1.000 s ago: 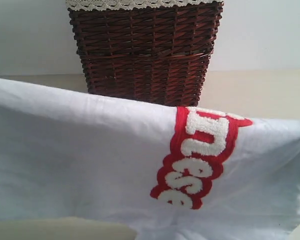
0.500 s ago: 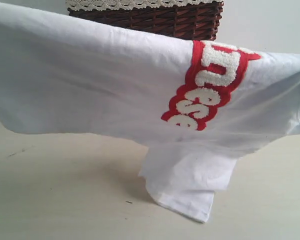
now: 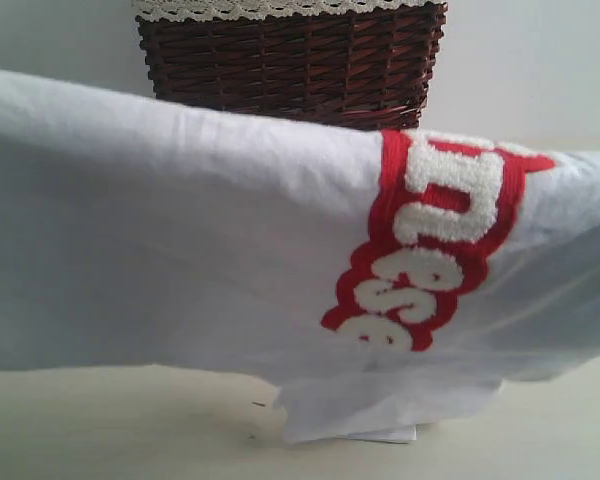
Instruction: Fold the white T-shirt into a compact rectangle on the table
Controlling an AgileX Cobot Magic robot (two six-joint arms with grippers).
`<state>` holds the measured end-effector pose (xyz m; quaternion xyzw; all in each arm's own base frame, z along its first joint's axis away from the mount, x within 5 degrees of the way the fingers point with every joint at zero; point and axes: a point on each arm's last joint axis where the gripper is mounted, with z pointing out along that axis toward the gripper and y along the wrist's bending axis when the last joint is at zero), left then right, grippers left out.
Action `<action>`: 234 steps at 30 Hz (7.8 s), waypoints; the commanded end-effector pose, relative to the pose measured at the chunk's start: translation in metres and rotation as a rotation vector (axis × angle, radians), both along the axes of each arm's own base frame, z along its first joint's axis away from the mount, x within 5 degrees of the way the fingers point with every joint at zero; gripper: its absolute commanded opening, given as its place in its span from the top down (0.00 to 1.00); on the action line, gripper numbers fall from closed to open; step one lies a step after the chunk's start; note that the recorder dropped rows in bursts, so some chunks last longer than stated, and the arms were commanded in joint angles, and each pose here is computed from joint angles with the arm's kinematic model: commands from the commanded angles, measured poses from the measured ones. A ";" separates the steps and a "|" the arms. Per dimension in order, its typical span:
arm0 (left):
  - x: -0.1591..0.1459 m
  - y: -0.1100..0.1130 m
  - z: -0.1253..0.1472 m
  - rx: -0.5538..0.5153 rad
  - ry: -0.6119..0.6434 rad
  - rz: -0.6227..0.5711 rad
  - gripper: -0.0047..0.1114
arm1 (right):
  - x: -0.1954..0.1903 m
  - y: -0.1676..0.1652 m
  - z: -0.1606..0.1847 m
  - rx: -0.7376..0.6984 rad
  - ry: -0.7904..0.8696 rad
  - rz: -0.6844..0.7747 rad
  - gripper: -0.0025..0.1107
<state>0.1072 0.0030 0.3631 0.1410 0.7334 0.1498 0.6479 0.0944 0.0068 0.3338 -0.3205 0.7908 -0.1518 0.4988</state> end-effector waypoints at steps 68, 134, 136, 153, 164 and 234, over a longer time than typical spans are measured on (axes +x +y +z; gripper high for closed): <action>0.211 -0.016 -0.186 0.021 0.361 -0.057 0.36 | 0.202 -0.013 -0.147 0.185 0.185 -0.253 0.79; 0.082 -0.114 -0.265 0.364 1.760 -0.202 0.96 | 0.184 0.068 -0.129 0.478 0.514 -0.197 0.98; 0.085 -0.116 -0.253 0.325 1.684 -0.207 0.96 | 0.182 0.068 -0.130 0.479 0.543 -0.198 0.98; 0.088 -0.122 -0.101 -0.197 0.700 -0.401 0.96 | 0.157 0.117 -0.105 0.319 0.465 0.290 0.80; 0.006 -0.072 -0.046 -0.375 0.241 -0.501 0.96 | 0.126 0.100 -0.032 0.477 0.192 0.247 0.74; -0.051 -0.003 -0.152 -0.493 -0.186 -0.031 0.96 | 0.096 0.092 0.000 0.529 0.094 0.307 0.74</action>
